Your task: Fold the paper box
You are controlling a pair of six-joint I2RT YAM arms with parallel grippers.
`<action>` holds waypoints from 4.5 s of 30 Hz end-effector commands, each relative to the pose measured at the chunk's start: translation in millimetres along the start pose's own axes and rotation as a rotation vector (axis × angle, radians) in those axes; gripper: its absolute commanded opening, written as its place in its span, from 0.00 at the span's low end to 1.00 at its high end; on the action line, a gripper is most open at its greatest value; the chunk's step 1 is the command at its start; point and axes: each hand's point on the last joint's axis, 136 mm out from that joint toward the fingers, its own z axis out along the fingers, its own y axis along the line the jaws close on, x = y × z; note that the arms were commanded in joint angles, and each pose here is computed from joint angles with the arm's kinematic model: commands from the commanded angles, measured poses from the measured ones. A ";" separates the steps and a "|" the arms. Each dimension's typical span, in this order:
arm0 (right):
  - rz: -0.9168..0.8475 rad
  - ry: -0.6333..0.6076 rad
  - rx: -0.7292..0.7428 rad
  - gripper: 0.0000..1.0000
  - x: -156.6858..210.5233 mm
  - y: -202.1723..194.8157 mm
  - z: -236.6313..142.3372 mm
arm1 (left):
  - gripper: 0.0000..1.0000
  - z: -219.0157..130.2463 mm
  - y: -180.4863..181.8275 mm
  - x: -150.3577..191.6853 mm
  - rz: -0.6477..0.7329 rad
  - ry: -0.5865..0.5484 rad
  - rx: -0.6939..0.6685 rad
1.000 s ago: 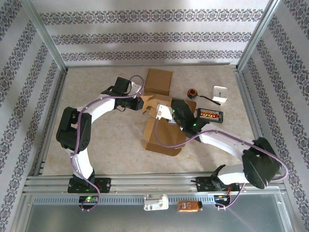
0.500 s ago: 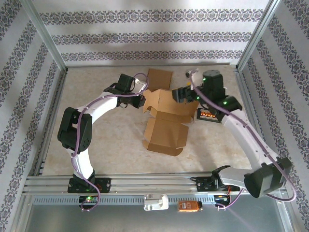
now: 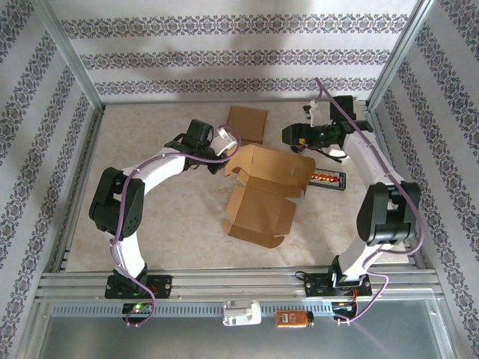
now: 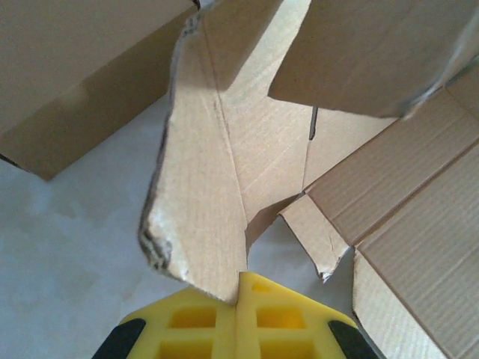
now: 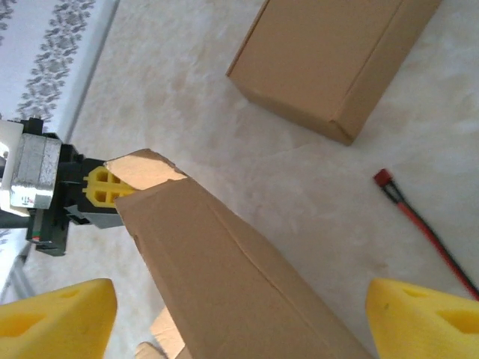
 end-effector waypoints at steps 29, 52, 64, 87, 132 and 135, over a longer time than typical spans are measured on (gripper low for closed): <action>0.061 0.117 -0.020 0.47 77.0 8.1 47.1 | 0.00 -16.9 -18.6 -79.3 -0.226 -0.209 0.140; -0.882 -0.168 0.584 0.85 62.0 72.1 -30.5 | 0.00 12.2 -10.5 -35.0 -0.256 0.005 -0.018; -1.330 0.026 0.870 0.49 35.3 33.7 25.2 | 0.00 8.3 -13.8 -34.5 -0.231 -0.001 -0.017; -1.370 0.022 0.794 0.06 48.2 29.7 28.4 | 0.46 -99.6 -28.2 -126.0 -1.304 -0.595 0.336; -1.312 0.016 0.886 0.06 34.9 20.5 27.4 | 0.15 -20.5 -40.2 -97.1 -1.441 -0.415 0.362; -1.302 0.000 0.905 0.06 30.1 20.8 25.9 | 0.12 -18.7 -57.2 -100.6 -1.443 -0.385 0.417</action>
